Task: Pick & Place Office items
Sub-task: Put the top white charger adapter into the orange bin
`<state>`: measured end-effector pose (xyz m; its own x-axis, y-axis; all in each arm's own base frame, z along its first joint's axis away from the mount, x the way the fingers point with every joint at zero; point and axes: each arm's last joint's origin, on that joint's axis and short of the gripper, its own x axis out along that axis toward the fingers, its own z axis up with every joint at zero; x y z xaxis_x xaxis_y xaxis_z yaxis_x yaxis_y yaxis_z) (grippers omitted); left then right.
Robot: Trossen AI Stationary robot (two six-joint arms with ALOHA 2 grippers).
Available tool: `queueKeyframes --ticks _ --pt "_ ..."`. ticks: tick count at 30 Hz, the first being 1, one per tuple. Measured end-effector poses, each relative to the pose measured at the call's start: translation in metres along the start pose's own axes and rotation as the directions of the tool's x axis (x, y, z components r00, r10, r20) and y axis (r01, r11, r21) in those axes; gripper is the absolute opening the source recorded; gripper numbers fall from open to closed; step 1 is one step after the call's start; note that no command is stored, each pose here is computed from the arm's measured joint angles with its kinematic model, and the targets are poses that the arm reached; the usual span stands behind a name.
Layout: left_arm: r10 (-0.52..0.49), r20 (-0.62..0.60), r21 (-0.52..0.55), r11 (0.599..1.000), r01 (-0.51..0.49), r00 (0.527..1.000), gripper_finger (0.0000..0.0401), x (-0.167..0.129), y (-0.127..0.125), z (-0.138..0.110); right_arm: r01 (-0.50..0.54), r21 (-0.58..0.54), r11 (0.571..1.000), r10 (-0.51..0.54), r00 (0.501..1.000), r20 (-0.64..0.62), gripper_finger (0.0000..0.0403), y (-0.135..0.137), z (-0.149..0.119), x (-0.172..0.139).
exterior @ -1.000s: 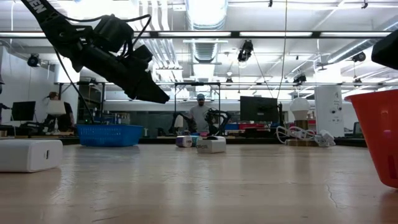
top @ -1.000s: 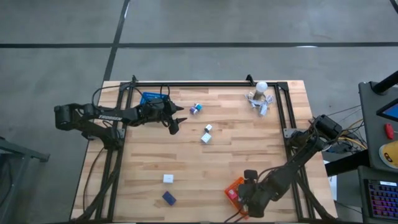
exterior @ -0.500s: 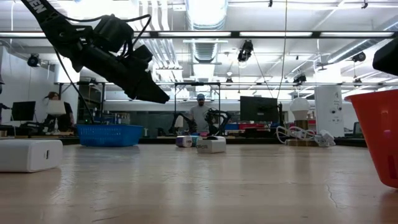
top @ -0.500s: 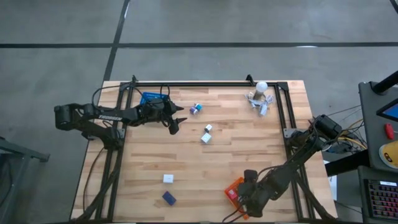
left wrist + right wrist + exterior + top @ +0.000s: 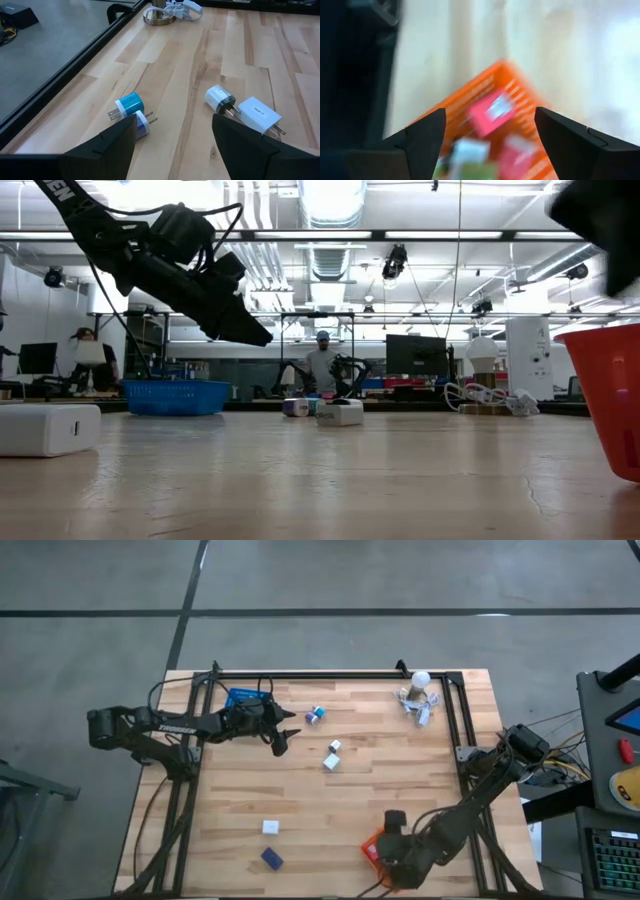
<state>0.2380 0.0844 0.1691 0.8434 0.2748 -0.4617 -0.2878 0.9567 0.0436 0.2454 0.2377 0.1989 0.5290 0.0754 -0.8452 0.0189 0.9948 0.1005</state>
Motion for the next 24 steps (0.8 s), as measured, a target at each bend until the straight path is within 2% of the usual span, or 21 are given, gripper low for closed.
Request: queueKeyframes --ticks 4,9,12,16,24 --pt "0.0 0.0 0.0 1.0 0.0 1.0 0.0259 0.0 0.0 0.0 0.155 -0.127 0.98 -0.138 0.981 0.133 0.0293 -0.008 0.01 0.001" --pt "-0.025 -0.004 -0.001 1.0 0.025 1.0 0.0259 0.0 -0.001 0.0 0.296 -0.203 0.933 -0.246 0.939 0.242 0.0292 -0.028 0.026 0.011" --pt "-0.08 -0.009 -0.006 0.997 0.08 0.997 0.0259 0.0 -0.003 -0.001 0.331 -0.238 0.913 -0.265 0.926 0.268 0.0292 -0.046 0.033 0.023" --pt "-0.093 -0.019 -0.029 0.995 0.093 0.995 0.0259 0.0 -0.004 -0.002 0.363 -0.277 0.89 -0.297 0.921 0.253 0.0292 -0.077 0.043 0.038" --pt "-0.098 -0.023 -0.03 0.995 0.097 0.995 0.0259 0.0 -0.004 -0.003 0.293 -0.329 0.898 -0.259 0.955 0.146 0.0292 -0.147 0.06 0.057"
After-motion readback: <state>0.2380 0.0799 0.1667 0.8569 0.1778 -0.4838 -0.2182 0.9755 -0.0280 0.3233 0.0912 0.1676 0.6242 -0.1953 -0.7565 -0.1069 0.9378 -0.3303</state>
